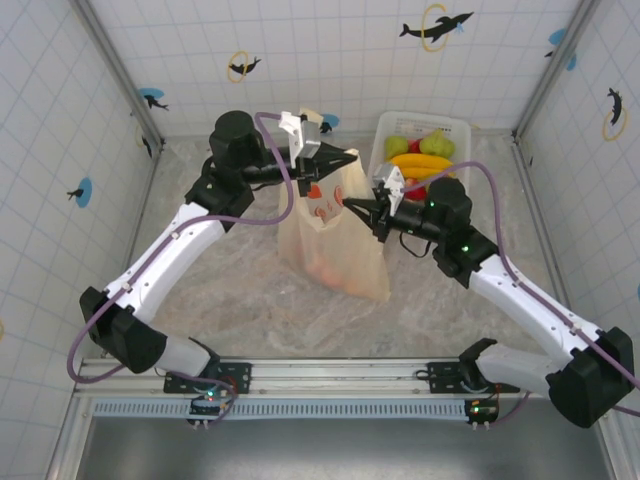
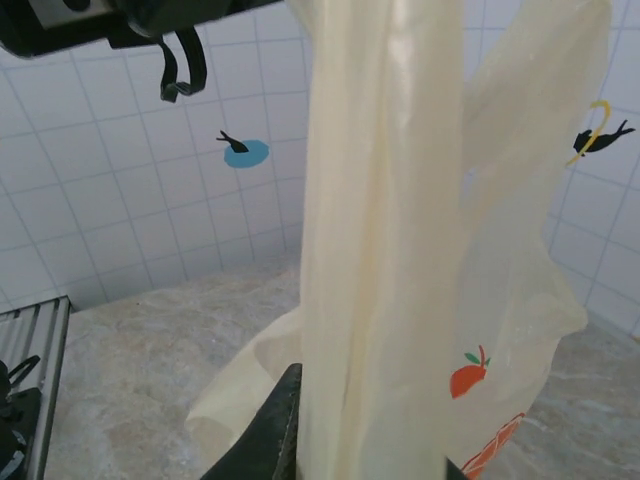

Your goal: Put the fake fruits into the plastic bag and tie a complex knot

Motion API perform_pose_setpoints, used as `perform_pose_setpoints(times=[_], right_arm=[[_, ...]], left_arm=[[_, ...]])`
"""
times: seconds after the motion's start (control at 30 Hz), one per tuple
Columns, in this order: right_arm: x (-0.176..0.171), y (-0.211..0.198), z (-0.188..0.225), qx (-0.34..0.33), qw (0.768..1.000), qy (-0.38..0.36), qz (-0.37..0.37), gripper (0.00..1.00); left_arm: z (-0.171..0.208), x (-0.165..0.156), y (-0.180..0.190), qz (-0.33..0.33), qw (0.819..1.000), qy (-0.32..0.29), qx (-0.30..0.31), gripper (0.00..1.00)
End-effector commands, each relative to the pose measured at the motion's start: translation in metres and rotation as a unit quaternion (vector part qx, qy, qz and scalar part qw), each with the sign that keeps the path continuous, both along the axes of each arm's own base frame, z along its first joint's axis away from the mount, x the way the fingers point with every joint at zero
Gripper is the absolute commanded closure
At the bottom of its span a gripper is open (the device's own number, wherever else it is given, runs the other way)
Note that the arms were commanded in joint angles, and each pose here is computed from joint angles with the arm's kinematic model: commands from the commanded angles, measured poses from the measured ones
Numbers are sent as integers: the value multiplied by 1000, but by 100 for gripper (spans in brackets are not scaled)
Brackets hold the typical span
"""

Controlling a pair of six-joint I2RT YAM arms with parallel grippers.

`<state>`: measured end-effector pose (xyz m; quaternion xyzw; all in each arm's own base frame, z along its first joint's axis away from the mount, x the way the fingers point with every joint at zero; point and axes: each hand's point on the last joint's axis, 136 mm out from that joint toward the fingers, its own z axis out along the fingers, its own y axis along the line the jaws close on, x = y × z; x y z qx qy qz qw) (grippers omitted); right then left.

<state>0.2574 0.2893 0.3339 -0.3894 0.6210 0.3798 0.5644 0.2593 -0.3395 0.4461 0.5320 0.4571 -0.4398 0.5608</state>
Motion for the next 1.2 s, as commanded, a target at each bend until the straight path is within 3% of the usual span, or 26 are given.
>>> perform_pose_setpoints(times=[0.0, 0.2, 0.27, 0.37, 0.43, 0.53, 0.8, 1.03, 1.17], right_arm=[[0, -5, 0, 8, 1000, -4, -18, 86], [2, -16, -4, 8, 1000, -6, -26, 100], [1, -19, -3, 10, 1000, -7, -17, 100], [2, -24, -2, 10, 1000, -12, -3, 100], [3, -29, -2, 7, 1000, -16, 8, 100], [4, -37, -1, -4, 1000, -27, 11, 100], [3, -48, 1, -17, 999, -46, 11, 100], [3, -49, 0, -17, 999, -43, 11, 100], [2, -49, 2, -14, 999, -45, 10, 100]], left_arm=[[13, 3, 5, 17, 1000, -16, -21, 100], [15, 5, 7, 27, 999, -19, -22, 100], [16, 3, 8, 28, 999, -23, -23, 78], [21, 1, 21, 31, 999, -29, -25, 61], [25, 0, 37, 38, 998, -29, -30, 58], [22, 7, 73, 83, 996, -22, -31, 44], [-27, 39, 151, 204, 976, 58, -40, 18], [-68, 71, 142, 169, 980, 104, -30, 4], [-75, 84, 133, 126, 986, 108, -31, 2]])
